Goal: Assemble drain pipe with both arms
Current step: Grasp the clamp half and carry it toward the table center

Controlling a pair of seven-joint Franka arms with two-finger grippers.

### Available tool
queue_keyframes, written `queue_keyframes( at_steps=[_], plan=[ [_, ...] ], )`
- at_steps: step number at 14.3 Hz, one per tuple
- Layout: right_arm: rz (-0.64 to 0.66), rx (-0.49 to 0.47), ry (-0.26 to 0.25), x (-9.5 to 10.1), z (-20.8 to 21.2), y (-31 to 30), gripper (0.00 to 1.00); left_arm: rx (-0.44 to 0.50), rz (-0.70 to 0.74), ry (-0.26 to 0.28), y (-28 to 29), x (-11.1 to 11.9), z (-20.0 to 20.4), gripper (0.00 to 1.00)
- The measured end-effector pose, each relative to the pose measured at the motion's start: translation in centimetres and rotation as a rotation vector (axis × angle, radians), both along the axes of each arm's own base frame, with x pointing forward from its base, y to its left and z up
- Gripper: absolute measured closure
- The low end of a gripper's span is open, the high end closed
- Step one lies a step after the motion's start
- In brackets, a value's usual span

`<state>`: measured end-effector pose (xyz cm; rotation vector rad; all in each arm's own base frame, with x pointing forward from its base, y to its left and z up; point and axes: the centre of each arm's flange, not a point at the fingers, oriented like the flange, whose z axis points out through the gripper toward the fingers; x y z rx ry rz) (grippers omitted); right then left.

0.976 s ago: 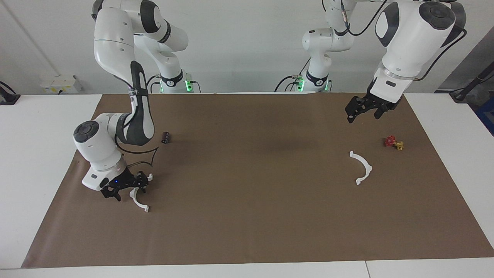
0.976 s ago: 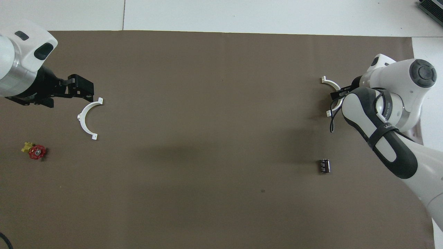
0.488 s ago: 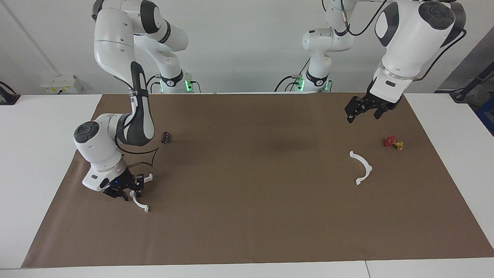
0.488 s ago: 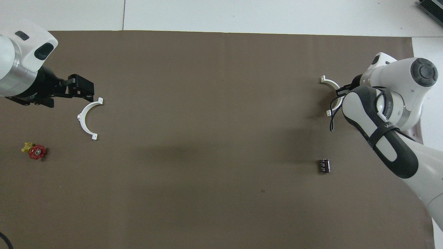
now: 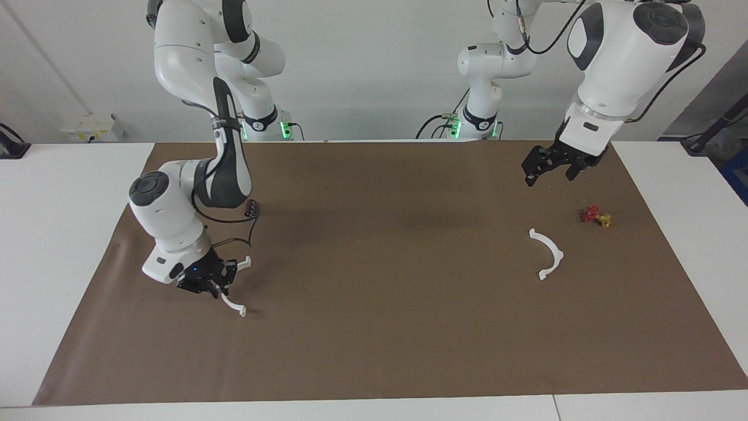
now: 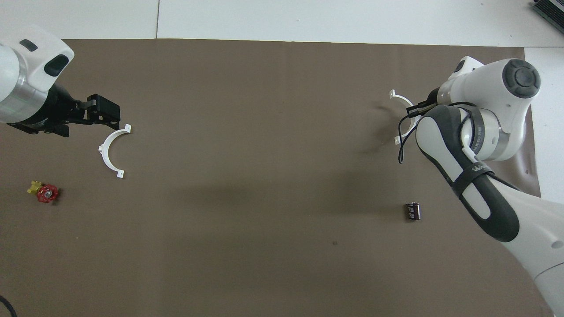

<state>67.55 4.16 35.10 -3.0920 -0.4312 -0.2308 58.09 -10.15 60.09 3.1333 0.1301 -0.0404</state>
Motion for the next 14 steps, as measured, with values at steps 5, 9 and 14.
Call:
queue_keyframes(
  at_steps=[5, 9, 14],
  plan=[
    [-0.077, -0.029, 0.04, -2.0, 2.9, 12.3, 0.8, 0.0, -0.001, 0.0, 0.0, 0.0, 0.0, 0.0],
    [-0.085, -0.01, 0.046, -6.6, 2.6, 25.1, 0.8, 0.0, -0.003, -0.001, -0.2, 0.0, 0.0, 0.0],
    [-0.048, -0.022, -0.003, -11.7, -2.5, 36.3, 0.8, -0.001, -0.003, -0.001, -0.2, 0.0, 0.0, 0.0]
  ],
)
